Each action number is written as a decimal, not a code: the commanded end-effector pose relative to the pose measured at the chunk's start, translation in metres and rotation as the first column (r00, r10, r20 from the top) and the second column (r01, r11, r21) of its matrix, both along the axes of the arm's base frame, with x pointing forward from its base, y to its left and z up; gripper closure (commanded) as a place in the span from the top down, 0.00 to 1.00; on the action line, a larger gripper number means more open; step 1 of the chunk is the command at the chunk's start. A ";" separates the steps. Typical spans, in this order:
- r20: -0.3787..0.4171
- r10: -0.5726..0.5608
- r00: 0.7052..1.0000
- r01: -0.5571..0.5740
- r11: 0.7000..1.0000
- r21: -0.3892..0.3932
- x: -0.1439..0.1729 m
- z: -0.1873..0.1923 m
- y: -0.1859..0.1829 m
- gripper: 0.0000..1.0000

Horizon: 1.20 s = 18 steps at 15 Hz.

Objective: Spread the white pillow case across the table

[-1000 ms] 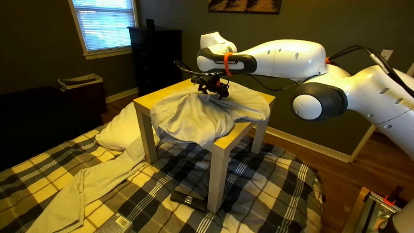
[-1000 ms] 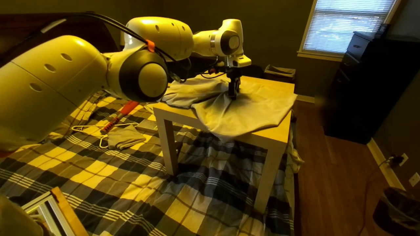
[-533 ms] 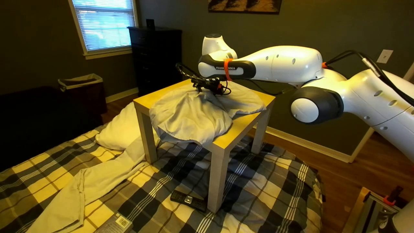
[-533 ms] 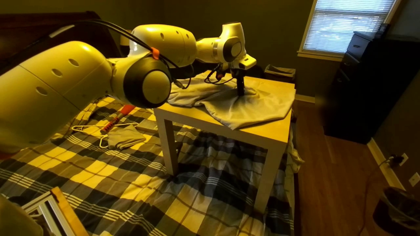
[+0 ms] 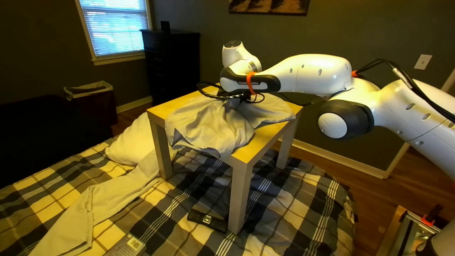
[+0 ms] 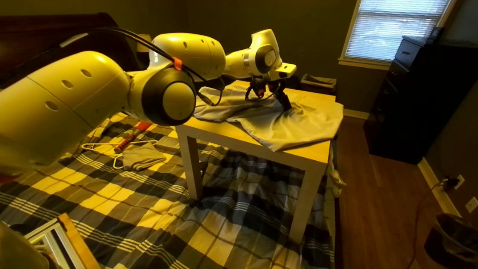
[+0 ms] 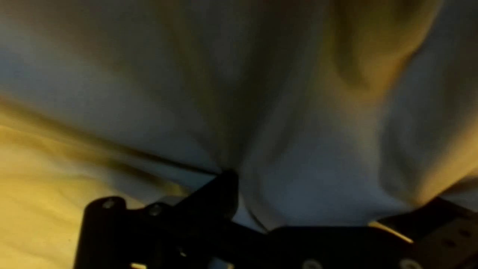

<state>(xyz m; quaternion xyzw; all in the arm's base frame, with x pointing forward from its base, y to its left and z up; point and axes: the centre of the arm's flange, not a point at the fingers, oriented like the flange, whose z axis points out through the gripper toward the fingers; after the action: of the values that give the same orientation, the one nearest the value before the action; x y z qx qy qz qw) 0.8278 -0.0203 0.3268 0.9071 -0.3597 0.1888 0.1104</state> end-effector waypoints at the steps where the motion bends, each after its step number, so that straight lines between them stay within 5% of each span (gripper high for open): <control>1: -0.024 0.002 1.000 -0.004 0.996 -0.087 0.032 -0.029 -0.021 1.00; 8: 0.052 0.060 0.997 -0.052 0.988 -0.147 0.036 -0.028 -0.026 1.00; 18: -0.042 -0.039 0.998 0.035 0.995 -0.094 -0.009 0.099 0.008 1.00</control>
<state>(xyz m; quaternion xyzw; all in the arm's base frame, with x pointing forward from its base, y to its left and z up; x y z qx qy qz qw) 0.8231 -0.0248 0.3827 0.8989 -0.3473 0.2149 0.1586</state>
